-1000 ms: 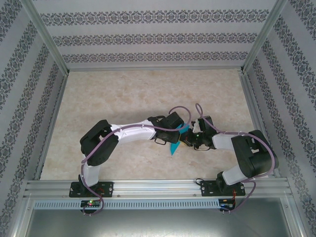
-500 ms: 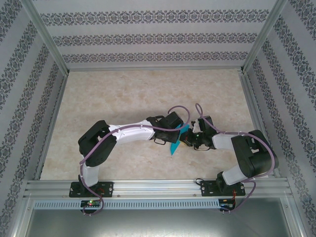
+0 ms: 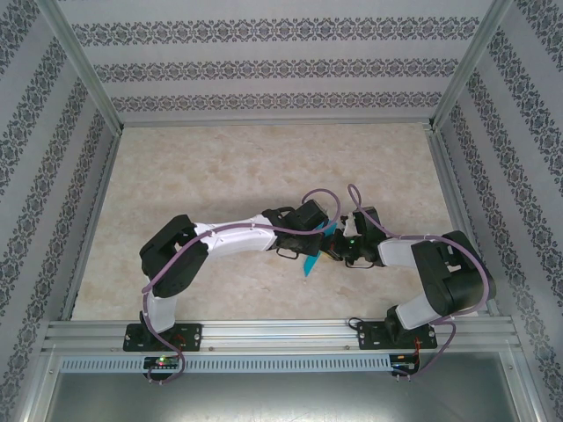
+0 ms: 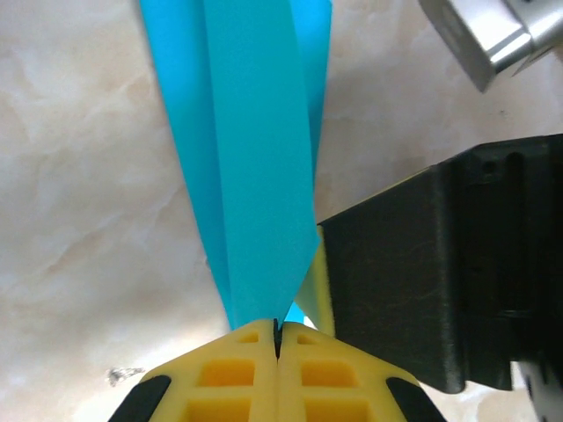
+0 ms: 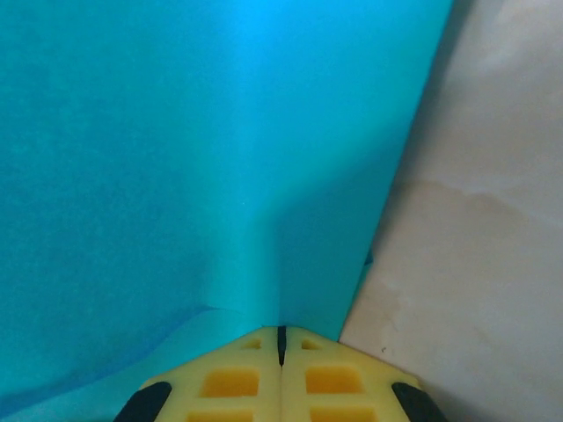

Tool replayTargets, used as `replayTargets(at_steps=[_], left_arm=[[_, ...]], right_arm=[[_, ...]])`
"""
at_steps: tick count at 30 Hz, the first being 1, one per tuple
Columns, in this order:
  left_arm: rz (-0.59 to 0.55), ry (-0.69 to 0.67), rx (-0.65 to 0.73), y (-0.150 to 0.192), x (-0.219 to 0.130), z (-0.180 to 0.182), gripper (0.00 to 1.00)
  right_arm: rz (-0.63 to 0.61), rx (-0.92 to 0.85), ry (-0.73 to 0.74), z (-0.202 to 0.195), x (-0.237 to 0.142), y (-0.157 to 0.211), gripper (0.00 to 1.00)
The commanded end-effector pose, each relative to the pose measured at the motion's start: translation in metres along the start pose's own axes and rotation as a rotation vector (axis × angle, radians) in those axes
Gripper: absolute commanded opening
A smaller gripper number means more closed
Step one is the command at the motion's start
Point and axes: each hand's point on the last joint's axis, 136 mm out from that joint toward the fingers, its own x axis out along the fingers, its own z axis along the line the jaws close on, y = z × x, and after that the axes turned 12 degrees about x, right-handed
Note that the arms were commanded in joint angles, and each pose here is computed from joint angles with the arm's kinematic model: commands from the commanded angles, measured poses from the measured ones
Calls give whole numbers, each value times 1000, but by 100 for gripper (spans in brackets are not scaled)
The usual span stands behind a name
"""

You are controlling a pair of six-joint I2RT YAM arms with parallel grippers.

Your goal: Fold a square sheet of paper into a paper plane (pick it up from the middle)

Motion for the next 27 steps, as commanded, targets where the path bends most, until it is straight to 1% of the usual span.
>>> replayTargets(at_steps=[1,4,9,27], left_arm=[[-21,67,-23,-7,8,-18,0],[-24,71,-35,-9,11,-19,0],[-11,52,-49,-3,18,-14,0],[-86,96,-196,-8,18,8,0]], right_arm=[[6,47,63,-24,3,6,5],[8,51,58,-25,3,7,5],[6,55,52,-25,3,7,5],[-8,48,-1,-14,-2,6,5]])
